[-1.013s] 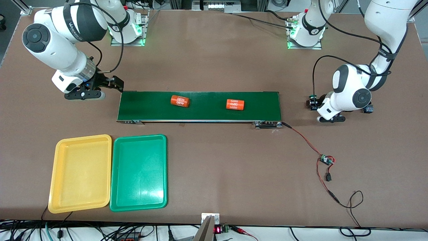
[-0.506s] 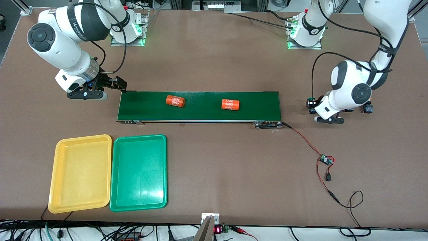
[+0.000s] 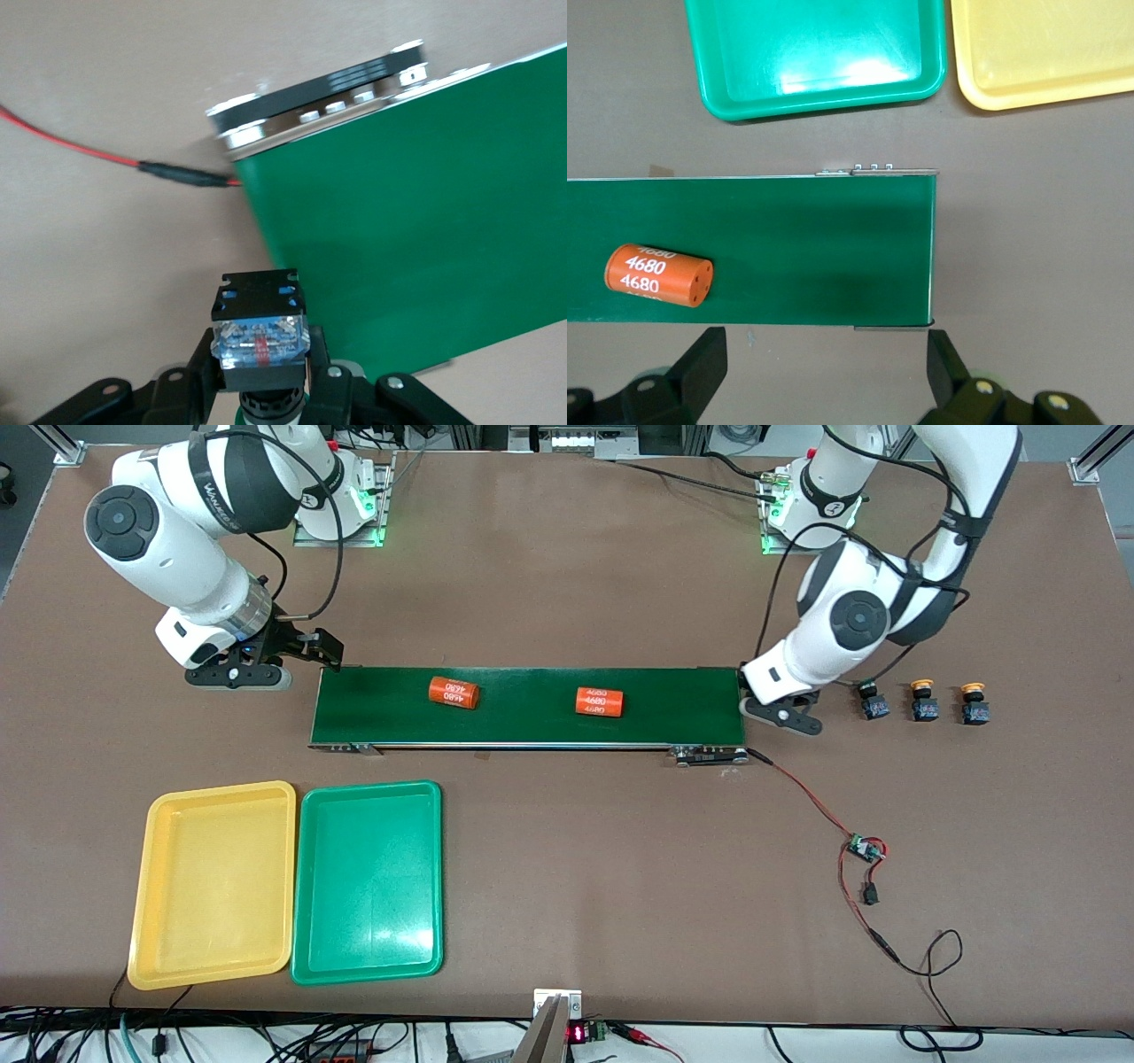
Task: Sort buttons by color to trays
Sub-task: 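Place the black button on the belt with the left gripper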
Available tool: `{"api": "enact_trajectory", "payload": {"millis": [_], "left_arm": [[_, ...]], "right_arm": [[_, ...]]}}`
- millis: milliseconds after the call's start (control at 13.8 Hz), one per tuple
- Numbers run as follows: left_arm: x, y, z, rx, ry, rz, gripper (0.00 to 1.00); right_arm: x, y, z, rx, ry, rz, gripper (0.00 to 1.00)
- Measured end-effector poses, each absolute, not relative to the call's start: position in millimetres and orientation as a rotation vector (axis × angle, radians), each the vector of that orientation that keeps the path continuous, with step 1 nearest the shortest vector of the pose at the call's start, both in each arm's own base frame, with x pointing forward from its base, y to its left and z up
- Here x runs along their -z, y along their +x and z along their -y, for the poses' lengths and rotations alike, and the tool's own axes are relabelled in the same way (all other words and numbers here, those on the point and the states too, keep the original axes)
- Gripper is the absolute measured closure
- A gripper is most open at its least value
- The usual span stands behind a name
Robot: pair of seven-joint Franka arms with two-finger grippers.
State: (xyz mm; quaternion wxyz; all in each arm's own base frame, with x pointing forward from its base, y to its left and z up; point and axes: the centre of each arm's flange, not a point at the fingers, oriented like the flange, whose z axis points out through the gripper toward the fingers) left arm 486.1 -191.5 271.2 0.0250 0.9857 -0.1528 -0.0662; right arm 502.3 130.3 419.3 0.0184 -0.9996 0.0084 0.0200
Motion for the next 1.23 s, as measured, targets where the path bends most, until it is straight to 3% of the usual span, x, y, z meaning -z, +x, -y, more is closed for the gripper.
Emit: {"api": "enact_trajectory", "payload": {"millis": [796, 868, 1229], "left_arm": [[-246, 493, 251, 0.264, 2.994, 0.342, 0.58], [-247, 495, 252, 0.260, 2.992, 0.342, 0.53], [-302, 511, 238, 0.189, 3.028, 0.302, 0.03]], "right_arm": [[-411, 502, -152, -0.047, -3.103, -0.097, 0.00], [-410, 501, -158, -0.042, -3.102, -0.116, 0.00], [-401, 498, -177, -0.046, -3.106, -0.105, 0.00]]}}
